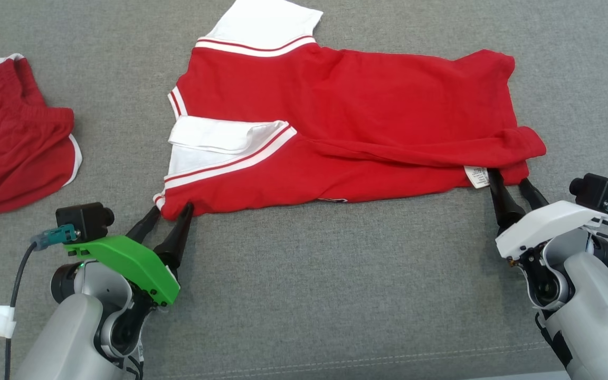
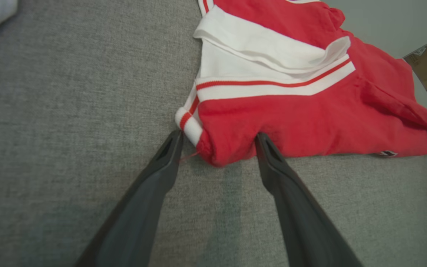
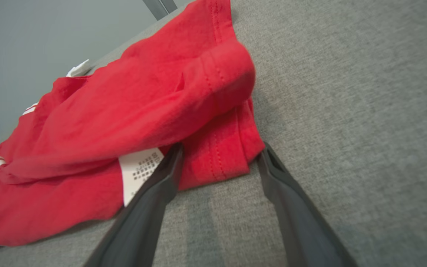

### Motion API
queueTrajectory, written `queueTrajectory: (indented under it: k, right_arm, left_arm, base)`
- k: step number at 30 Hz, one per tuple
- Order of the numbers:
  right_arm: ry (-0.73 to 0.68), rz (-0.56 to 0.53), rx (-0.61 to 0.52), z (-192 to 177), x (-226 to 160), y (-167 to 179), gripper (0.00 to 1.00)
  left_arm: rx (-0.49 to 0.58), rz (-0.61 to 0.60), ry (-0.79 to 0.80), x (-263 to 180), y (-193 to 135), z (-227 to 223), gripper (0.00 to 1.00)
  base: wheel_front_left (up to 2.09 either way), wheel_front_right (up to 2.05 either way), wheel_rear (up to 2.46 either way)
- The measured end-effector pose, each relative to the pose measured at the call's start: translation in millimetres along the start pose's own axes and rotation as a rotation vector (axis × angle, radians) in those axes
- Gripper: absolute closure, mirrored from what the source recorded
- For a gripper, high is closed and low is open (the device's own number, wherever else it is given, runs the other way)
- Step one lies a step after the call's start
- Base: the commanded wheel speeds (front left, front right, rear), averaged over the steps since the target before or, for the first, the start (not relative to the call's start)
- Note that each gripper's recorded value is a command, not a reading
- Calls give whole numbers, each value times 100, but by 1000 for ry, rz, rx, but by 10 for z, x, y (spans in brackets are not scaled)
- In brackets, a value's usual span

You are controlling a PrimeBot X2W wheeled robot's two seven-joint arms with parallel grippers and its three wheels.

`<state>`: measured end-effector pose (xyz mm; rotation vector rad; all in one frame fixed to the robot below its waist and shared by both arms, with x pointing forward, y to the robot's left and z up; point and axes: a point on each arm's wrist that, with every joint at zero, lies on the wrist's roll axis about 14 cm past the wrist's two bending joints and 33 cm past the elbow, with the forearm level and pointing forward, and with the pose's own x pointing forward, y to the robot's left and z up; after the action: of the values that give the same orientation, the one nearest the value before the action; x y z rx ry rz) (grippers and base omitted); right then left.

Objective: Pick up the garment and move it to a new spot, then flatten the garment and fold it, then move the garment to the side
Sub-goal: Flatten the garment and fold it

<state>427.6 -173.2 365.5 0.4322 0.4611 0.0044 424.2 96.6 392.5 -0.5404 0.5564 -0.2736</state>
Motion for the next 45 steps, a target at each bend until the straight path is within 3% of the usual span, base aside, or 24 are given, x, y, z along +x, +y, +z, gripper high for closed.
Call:
queueTrajectory:
  k: [1,3,4,5,6,7,17,18,32,45]
  right_arm:
    - [0,-1,0,1,1,-2,0]
    - [1,-2,1,-1,3,-3,0]
    - [1,-2,3,-1,7,2,26]
    - [1,-2,4,0,8,6,55]
    - [0,-2,4,3,11,8,73]
    - [0,-3,4,6,13,8,99]
    - [-14,18,17,39,-32,81,100]
    - [-65,20,76,152,-147,48,100]
    - [26,10,127,-157,-561,-121,100]
    - [76,28,150,-260,-826,-201,100]
  left_arm:
    - [-1,0,1,2,0,-3,5]
    - [-4,0,2,7,-2,-5,76]
    - [-7,-2,2,10,-8,-4,100]
    - [-7,-2,2,10,-8,-6,100]
    - [-8,-2,3,9,-9,-9,100]
    - [-8,-3,4,8,-10,-12,100]
    - [-3,-19,-9,-35,-72,23,100]
    - [6,-56,-54,-121,-189,145,100]
    - [30,-80,-55,-530,-248,-10,100]
    - [6,-24,-17,-871,-112,-250,100]
  base:
    - [0,0,0]
    - [0,0,0]
    - [0,0,0]
    - [0,0,0]
    - [0,0,0]
    - [0,0,0]
    - [0,0,0]
    - [0,0,0]
    - [0,0,0]
    - [0,0,0]
